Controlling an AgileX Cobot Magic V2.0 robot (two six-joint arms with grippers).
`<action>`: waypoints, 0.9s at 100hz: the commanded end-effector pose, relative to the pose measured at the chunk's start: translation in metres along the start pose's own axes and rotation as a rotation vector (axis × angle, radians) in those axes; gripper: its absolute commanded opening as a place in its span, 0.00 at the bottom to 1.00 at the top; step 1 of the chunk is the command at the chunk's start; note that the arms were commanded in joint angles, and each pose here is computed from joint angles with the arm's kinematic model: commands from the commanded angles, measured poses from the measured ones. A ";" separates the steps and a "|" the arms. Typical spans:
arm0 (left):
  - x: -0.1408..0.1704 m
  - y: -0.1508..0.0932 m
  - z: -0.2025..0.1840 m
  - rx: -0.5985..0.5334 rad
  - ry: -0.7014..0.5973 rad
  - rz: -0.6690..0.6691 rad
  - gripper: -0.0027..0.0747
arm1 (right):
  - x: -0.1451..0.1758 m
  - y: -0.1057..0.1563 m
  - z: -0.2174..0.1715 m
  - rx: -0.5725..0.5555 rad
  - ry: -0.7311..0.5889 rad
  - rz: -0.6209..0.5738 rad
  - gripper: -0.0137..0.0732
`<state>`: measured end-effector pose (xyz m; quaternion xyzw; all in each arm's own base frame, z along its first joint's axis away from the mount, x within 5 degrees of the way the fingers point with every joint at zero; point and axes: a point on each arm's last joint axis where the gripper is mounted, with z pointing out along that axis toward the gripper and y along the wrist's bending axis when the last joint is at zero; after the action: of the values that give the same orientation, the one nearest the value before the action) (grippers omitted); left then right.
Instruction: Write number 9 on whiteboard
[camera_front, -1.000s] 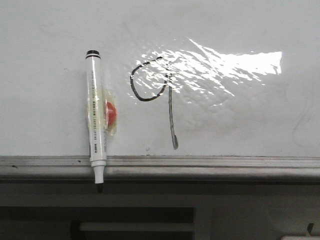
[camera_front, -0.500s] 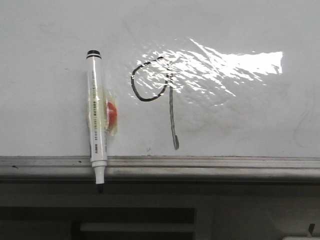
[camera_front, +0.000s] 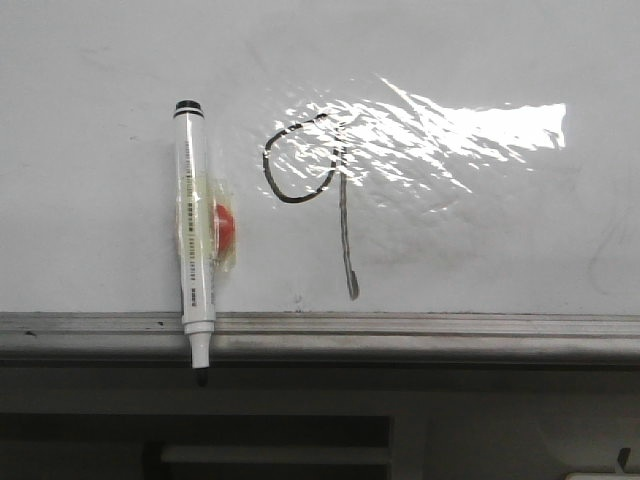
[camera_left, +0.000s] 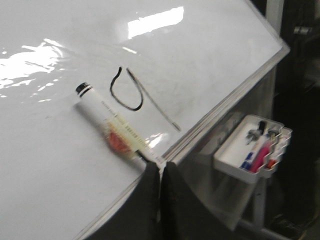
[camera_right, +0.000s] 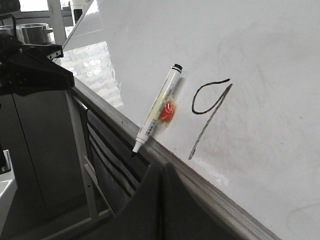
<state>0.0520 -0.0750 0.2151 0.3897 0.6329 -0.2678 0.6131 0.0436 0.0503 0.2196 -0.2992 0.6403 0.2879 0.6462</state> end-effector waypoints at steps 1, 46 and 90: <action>-0.005 0.010 -0.003 -0.117 -0.109 -0.034 0.01 | -0.015 0.001 0.000 -0.012 -0.094 -0.014 0.09; 0.027 0.037 -0.044 -0.733 -0.013 -0.172 0.01 | -0.015 0.001 0.000 -0.012 -0.094 -0.014 0.09; 0.045 0.037 -0.055 -0.897 0.175 -0.187 0.01 | -0.015 0.001 0.000 -0.012 -0.094 -0.014 0.09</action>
<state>0.0534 -0.0022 0.1829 0.0518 0.7861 0.0128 0.6158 0.0437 0.0503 0.2189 -0.2998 0.6409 0.2874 0.6457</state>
